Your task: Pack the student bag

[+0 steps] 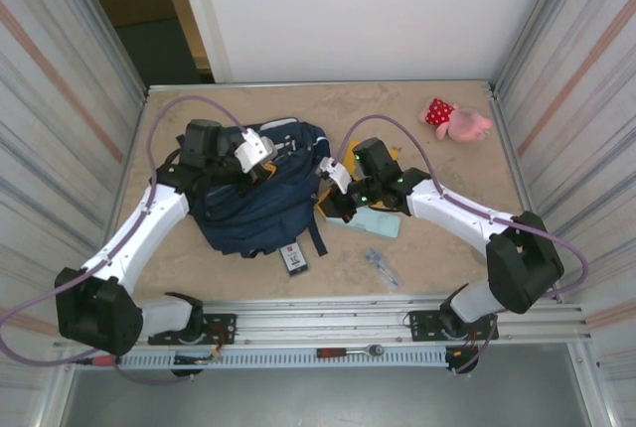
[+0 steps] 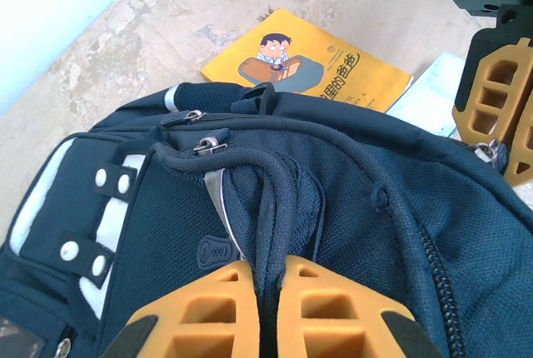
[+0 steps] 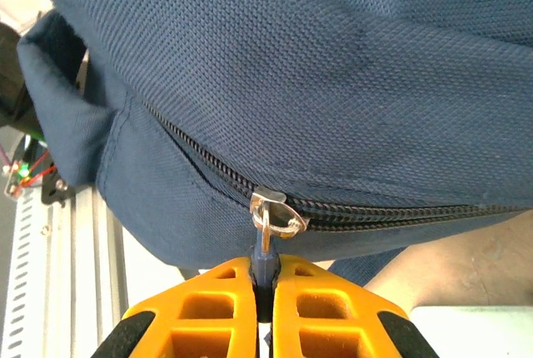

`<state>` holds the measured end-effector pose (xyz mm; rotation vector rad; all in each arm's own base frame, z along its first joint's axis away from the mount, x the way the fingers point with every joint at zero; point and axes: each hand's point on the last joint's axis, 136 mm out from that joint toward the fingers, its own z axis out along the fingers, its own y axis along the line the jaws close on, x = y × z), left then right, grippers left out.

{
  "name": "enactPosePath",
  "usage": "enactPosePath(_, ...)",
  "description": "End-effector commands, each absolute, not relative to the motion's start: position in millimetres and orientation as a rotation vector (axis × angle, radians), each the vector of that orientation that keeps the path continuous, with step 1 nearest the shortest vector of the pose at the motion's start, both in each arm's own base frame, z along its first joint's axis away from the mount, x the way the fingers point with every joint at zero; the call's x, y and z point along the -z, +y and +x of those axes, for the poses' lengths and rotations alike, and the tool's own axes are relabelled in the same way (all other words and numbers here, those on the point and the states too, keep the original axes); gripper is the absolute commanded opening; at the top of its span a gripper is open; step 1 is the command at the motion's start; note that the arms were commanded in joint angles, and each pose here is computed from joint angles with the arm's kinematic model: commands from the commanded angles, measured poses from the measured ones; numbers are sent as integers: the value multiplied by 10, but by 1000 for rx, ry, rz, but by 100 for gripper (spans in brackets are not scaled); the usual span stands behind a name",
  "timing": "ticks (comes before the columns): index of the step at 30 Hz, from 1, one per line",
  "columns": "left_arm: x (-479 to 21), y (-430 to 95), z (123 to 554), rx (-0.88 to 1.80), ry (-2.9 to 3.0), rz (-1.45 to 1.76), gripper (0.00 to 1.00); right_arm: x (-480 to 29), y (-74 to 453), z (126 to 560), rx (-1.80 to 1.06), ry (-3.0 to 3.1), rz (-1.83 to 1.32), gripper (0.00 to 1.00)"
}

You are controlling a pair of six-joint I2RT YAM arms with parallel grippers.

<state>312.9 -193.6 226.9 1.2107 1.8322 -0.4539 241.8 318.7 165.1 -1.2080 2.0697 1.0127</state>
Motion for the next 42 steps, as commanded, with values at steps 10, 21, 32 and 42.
enactPosePath(10, -2455, -2152, 3201, 478, 1764, 1181, 0, -1872, 3335, 2343, -1093, 2077, -1088, 2)
enactPosePath(21, -2530, -2295, 3021, 588, 1687, 1223, 0, -1867, 3427, 2416, -1175, 2041, -1071, 21)
enactPosePath(32, -2487, -2232, 3187, 456, 1763, 1126, 0, -1810, 3316, 2428, -1080, 2131, -1022, 0)
enactPosePath(42, -2400, -2227, 3397, 308, 1878, 920, 0, -1966, 3497, 1989, -976, 2183, -997, 0)
